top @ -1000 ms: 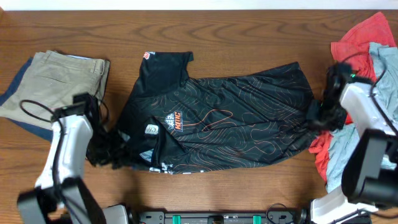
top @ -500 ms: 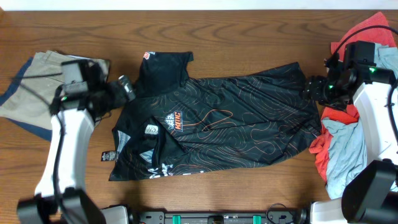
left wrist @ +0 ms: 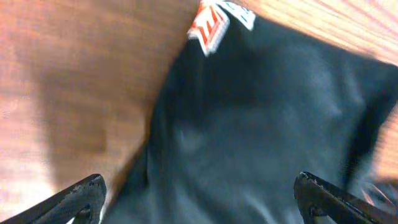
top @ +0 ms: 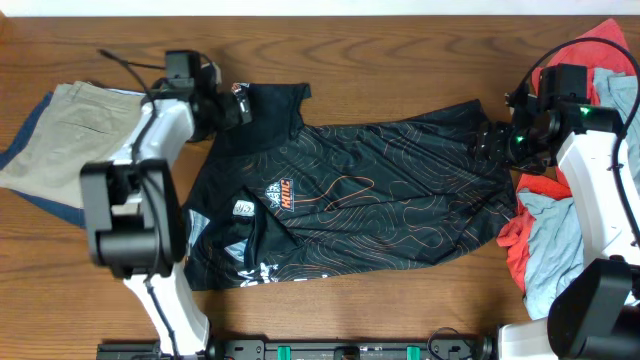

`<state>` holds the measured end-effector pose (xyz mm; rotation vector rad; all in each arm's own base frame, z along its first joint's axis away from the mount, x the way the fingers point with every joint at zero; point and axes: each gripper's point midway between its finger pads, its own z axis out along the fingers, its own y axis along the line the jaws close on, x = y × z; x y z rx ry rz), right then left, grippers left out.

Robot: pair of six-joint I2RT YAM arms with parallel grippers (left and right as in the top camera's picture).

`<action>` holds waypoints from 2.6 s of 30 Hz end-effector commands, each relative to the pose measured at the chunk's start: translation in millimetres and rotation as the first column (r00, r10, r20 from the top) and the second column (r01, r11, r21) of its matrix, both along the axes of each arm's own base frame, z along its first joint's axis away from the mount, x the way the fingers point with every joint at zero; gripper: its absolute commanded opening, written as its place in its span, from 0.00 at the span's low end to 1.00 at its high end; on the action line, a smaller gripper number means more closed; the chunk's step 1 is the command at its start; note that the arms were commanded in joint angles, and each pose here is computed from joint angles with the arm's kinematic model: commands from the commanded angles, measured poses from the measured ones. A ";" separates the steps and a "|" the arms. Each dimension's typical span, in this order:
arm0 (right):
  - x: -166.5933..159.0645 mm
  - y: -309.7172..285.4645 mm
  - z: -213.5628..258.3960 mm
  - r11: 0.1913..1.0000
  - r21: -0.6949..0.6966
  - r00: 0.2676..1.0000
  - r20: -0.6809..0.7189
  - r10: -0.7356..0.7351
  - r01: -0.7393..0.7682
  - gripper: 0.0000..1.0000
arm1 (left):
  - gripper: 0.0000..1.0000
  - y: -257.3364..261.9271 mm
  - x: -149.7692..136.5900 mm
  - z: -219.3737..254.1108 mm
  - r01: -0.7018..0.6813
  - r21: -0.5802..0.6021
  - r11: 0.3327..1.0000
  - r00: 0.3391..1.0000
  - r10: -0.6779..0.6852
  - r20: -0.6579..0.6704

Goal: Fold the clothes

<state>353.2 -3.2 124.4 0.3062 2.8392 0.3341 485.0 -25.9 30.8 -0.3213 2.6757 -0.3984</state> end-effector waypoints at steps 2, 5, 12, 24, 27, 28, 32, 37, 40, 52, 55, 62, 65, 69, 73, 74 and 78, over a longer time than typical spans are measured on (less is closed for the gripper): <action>1.7 4.6 1.5 1.000 0.003 1.000 0.010 0.022 -0.022 0.74 | 0.98 8.2 14.2 -14.0 -0.004 0.084 0.996 1.000 0.003 0.018; 6.6 4.4 2.7 1.000 0.000 0.999 0.031 0.023 -0.023 0.73 | 0.93 0.4 12.5 -24.5 0.013 0.084 0.996 1.000 -0.013 0.000; 31.5 2.0 1.6 1.000 -0.011 0.994 0.110 0.024 -0.023 0.73 | 0.09 -31.4 5.5 -33.9 0.118 0.102 0.988 0.993 -0.117 -0.021; 99.2 -7.3 -35.3 0.999 -0.040 0.968 0.248 0.024 -0.015 0.63 | 0.06 -17.4 -4.2 -5.4 0.041 0.078 0.996 0.999 -0.038 -0.037; 114.9 -19.2 -54.1 0.996 -0.093 0.964 0.264 0.009 0.016 0.62 | 0.06 -19.9 -8.2 11.3 0.035 0.046 0.998 0.999 -0.033 -0.030; 119.8 -22.8 -58.9 0.994 -0.109 0.962 0.272 0.004 0.027 0.63 | 0.06 -21.6 -9.5 16.0 0.038 0.037 0.999 0.999 -0.037 -0.027; 140.3 -30.1 -78.7 0.989 -0.137 0.949 0.314 -0.003 0.048 0.64 | 0.06 -26.4 -18.9 27.1 0.051 0.012 0.999 0.998 -0.050 -0.042; 158.6 -31.5 -106.5 0.989 -0.139 0.938 0.347 -0.001 0.052 0.64 | 0.06 -26.3 -35.0 21.0 0.049 0.008 0.999 0.992 -0.048 -0.113; 163.3 -29.4 -123.7 0.989 -0.139 0.938 0.347 0.004 0.047 0.63 | 0.06 -26.2 -39.0 19.5 0.050 0.007 0.999 0.990 -0.048 -0.131; 169.1 -27.0 -144.1 0.989 -0.138 0.936 0.352 0.006 0.045 0.08 | 0.06 -26.0 -40.0 19.2 0.049 0.007 0.999 0.990 -0.048 -0.135; 167.8 -27.2 -145.1 0.990 -0.137 0.938 0.346 0.005 0.045 0.01 | 0.06 -26.0 -40.0 19.2 0.049 0.007 0.999 0.990 -0.048 -0.135; 178.7 -28.3 -125.8 0.990 -0.099 0.919 0.390 -0.054 0.100 0.01 | 0.06 -18.7 -20.1 27.1 0.026 0.007 1.000 0.998 -0.025 -0.053; 196.7 -28.7 -93.1 0.989 -0.075 0.887 0.455 -0.078 0.125 0.01 | 0.06 -2.9 1.9 40.2 -0.061 -0.021 0.998 0.998 0.062 0.027; 221.1 -27.5 -39.6 0.991 -0.060 0.842 0.536 -0.070 0.121 0.01 | 0.06 14.9 33.7 72.8 -0.145 -0.117 0.983 0.975 0.161 0.150; 235.3 -26.1 1.2 0.991 -0.065 0.823 0.564 -0.057 0.114 0.01 | 0.06 16.7 59.3 120.5 -0.091 -0.226 0.970 0.951 0.152 0.268; 236.6 -25.9 8.6 0.991 -0.065 0.826 0.561 -0.057 0.113 0.01 | 0.06 16.2 63.6 132.6 -0.072 -0.243 0.967 0.946 0.144 0.291; 226.4 -24.1 14.1 0.992 -0.067 0.870 0.490 -0.060 0.106 0.01 | 0.06 9.0 56.3 151.3 -0.042 -0.280 0.959 0.955 0.121 0.271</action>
